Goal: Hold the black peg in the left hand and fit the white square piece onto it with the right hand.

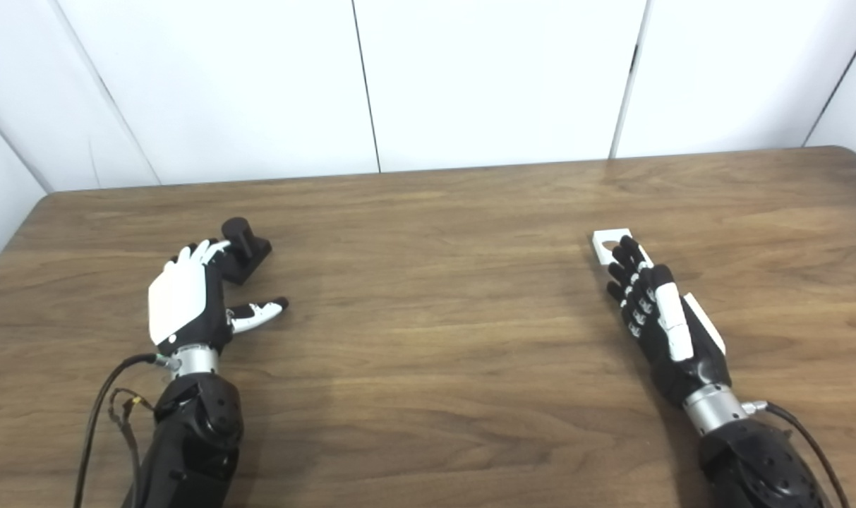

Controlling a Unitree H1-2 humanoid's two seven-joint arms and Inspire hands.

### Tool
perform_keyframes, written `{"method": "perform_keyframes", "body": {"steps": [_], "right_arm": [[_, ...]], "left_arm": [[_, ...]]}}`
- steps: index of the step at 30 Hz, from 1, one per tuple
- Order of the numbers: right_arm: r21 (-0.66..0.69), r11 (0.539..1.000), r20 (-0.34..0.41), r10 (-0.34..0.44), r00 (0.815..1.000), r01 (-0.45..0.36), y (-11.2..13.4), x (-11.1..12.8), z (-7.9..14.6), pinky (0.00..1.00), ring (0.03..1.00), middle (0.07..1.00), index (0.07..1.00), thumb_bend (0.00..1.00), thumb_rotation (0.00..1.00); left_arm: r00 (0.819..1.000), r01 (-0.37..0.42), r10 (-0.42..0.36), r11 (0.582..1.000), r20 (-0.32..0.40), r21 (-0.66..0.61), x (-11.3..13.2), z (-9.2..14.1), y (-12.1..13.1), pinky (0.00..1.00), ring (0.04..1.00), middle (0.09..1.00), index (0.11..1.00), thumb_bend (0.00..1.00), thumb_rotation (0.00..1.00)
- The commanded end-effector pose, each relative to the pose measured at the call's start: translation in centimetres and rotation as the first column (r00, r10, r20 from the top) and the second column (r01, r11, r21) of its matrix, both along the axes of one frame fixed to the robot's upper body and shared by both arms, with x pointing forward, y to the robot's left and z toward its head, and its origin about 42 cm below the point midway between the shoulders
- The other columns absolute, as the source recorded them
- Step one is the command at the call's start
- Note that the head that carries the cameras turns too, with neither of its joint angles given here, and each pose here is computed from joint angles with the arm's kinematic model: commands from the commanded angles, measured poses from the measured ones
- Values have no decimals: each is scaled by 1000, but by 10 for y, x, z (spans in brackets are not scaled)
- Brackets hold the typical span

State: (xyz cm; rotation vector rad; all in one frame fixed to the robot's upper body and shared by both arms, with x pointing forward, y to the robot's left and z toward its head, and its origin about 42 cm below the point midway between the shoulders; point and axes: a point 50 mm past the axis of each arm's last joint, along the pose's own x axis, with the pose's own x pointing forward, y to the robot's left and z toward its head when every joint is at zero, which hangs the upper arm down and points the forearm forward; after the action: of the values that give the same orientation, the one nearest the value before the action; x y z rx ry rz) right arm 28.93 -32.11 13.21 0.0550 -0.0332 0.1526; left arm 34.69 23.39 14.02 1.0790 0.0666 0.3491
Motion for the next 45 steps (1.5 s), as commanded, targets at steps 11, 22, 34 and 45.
{"method": "perform_keyframes", "body": {"steps": [11, 22, 34, 45], "right_arm": [[17, 1000, -32, 4, 999, -4, 0, -4, -10, 1000, 1000, 1000, 1000, 666, 957], [14, 1000, -34, 4, 999, -3, -2, -3, -12, 1000, 1000, 1000, 1000, 674, 964], [13, 1000, -26, 9, 1000, -9, -5, -4, -10, 1000, 1000, 1000, 1000, 649, 959], [13, 1000, -27, 15, 1000, -15, -6, -3, -10, 1000, 1000, 1000, 1000, 649, 964]], "left_arm": [[993, -8, 14, 999, 119, -54, -12, 58, 9, 985, 975, 923, 864, 859, 332], [988, -44, 53, 997, 146, -64, -10, 83, 23, 883, 972, 918, 864, 848, 300], [998, -57, 52, 989, 37, 140, 30, 71, 35, 950, 963, 904, 755, 822, 388], [999, -39, 45, 980, -29, 195, 51, 60, 39, 953, 952, 904, 744, 834, 492]]}}
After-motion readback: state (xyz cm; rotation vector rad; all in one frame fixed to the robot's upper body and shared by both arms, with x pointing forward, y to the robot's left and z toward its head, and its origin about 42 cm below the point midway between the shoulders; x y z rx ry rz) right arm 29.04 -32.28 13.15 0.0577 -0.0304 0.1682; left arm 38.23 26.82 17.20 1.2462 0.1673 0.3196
